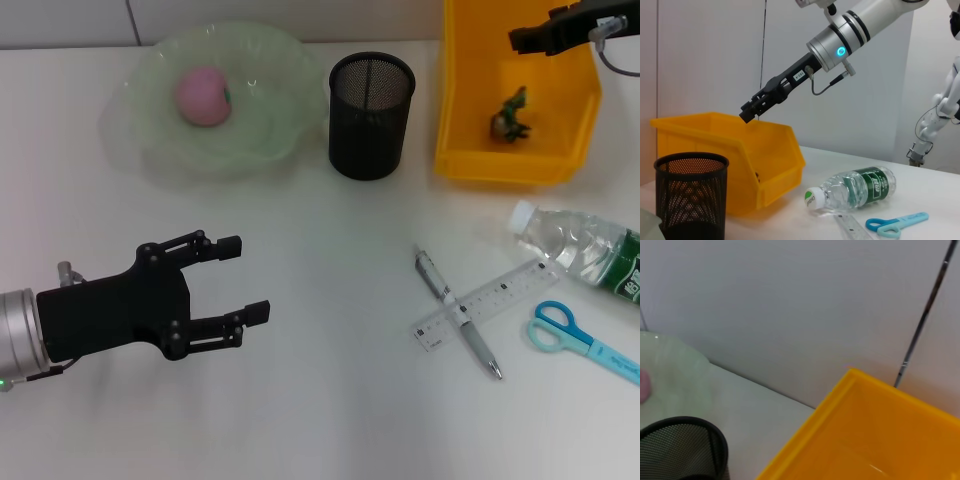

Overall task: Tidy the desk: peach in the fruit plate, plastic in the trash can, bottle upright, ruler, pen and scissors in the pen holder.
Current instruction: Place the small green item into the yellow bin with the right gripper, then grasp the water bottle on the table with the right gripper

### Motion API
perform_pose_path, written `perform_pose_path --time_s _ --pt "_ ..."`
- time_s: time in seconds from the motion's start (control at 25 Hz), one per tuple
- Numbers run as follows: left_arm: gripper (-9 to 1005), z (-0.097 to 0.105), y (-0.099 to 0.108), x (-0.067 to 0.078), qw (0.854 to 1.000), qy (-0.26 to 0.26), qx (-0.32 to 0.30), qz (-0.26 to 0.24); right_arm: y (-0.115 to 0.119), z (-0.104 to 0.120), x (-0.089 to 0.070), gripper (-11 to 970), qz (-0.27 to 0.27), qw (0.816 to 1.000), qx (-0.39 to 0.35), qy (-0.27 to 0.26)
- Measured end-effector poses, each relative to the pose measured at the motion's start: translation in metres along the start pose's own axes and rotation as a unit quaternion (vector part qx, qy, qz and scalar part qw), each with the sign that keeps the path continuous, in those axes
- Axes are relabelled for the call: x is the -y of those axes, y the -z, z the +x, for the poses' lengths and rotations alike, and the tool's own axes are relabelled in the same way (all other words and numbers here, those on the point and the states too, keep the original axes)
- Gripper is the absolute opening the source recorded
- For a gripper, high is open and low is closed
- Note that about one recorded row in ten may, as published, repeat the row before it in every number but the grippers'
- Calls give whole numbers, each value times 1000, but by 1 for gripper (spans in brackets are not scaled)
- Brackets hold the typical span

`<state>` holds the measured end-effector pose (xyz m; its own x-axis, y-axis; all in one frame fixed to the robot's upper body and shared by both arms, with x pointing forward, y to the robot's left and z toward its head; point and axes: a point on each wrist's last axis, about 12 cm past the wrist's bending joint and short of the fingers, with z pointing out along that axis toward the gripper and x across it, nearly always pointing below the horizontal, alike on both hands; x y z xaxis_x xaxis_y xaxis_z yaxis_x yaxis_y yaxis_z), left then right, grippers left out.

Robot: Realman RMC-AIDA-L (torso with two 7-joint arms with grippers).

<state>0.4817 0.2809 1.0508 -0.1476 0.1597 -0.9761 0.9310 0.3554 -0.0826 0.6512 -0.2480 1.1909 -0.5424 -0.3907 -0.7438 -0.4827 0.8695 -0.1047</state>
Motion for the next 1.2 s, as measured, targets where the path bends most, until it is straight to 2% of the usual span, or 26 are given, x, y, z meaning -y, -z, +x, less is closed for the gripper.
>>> perform_pose_path --time_s 0.16,0.28,0.48,0.6,0.72,0.92,1.2 --pt "814 0 0 0 1000 0 0 -1 12 -9 -1 438 -2 1000 9 3" --pt "815 0 -1 0 1000 0 0 -1 33 -15 -5 661 -15 1000 2 7" --pt "815 0 -1 0 1000 0 2 1 80 -9 -14 802 -68 994 -71 46" --pt "815 0 -1 1 1000 0 3 1 98 1 -17 802 -97 985 -119 81" --pt "815 0 -1 0 1000 0 3 1 108 15 -16 802 -102 973 -173 118" --pt "814 0 -2 0 1000 1 2 0 112 40 -14 802 -118 954 -217 171" --pt "814 0 -3 -1 1000 4 1 -1 112 64 -6 803 -107 945 -243 190"
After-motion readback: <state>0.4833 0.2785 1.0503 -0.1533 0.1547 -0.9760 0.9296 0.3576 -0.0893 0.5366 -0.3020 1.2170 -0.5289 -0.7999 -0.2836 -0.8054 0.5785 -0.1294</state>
